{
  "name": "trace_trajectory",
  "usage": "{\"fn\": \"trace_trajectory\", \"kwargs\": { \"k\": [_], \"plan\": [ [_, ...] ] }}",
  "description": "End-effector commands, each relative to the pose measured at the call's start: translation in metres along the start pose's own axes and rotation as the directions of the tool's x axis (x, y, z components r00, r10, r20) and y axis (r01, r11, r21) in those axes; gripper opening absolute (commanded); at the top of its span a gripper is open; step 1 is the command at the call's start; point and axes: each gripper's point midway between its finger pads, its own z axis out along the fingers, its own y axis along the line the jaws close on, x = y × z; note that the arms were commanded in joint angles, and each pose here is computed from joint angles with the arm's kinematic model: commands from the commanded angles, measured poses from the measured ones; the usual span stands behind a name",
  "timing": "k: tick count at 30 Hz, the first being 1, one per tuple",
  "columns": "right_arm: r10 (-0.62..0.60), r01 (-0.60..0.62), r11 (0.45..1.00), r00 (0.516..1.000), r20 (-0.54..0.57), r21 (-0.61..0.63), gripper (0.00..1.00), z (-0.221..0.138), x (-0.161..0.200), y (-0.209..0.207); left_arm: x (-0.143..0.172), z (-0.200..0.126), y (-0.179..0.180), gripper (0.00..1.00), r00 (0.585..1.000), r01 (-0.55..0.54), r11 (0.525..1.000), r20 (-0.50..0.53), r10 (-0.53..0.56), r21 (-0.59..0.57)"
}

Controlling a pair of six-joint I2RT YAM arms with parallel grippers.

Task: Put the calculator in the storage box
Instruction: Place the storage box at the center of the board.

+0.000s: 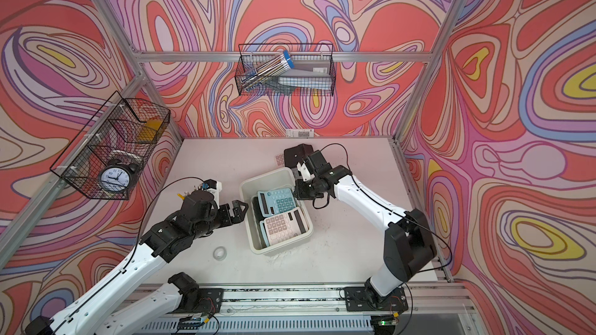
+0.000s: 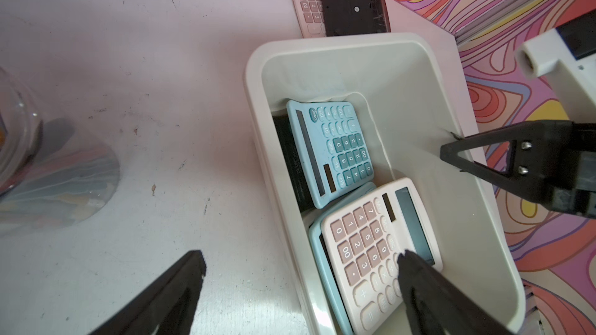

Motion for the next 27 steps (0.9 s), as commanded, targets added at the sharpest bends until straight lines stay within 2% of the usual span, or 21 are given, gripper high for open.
{"fn": "trace_trajectory", "kwargs": {
  "k": [1,9,14,19,20,22,23,27],
  "plan": [
    [-0.039,0.051,0.992,0.993,0.112,-0.112,0.00,-0.007,-0.039,0.037,-0.004,-0.007,0.002,0.99,1.000,-0.012,1.000,0.012,0.012,-0.021],
    [-0.042,0.058,0.991,0.991,0.131,-0.121,0.00,-0.003,-0.053,0.044,-0.005,-0.001,0.003,0.99,1.000,-0.019,0.999,-0.001,0.019,-0.042],
    [-0.052,0.071,0.985,0.992,0.118,-0.159,0.00,-0.004,-0.041,0.047,-0.005,0.003,0.005,0.99,1.000,-0.024,0.998,-0.011,0.023,-0.060],
    [-0.037,0.048,0.990,0.996,0.084,-0.134,0.00,0.010,-0.032,0.036,-0.001,0.015,0.008,0.99,0.999,-0.026,0.996,-0.040,0.022,-0.083],
    [-0.037,0.047,0.991,0.996,0.083,-0.128,0.07,0.011,-0.032,0.035,-0.001,0.016,0.008,0.99,0.999,-0.025,0.996,-0.043,0.021,-0.087],
    [-0.036,0.046,0.991,0.996,0.084,-0.126,0.30,0.010,-0.031,0.034,0.000,0.016,0.009,0.99,0.999,-0.025,0.995,-0.043,0.021,-0.095],
    [-0.040,0.050,0.992,0.995,0.090,-0.117,0.38,0.008,-0.032,0.033,-0.001,0.015,0.011,0.99,0.999,-0.024,0.995,-0.042,0.020,-0.102],
    [-0.043,0.052,0.996,0.992,0.122,-0.075,0.48,-0.006,-0.036,0.024,-0.004,0.010,0.013,0.99,0.999,-0.033,0.992,-0.034,0.029,-0.122]
  ]
}}
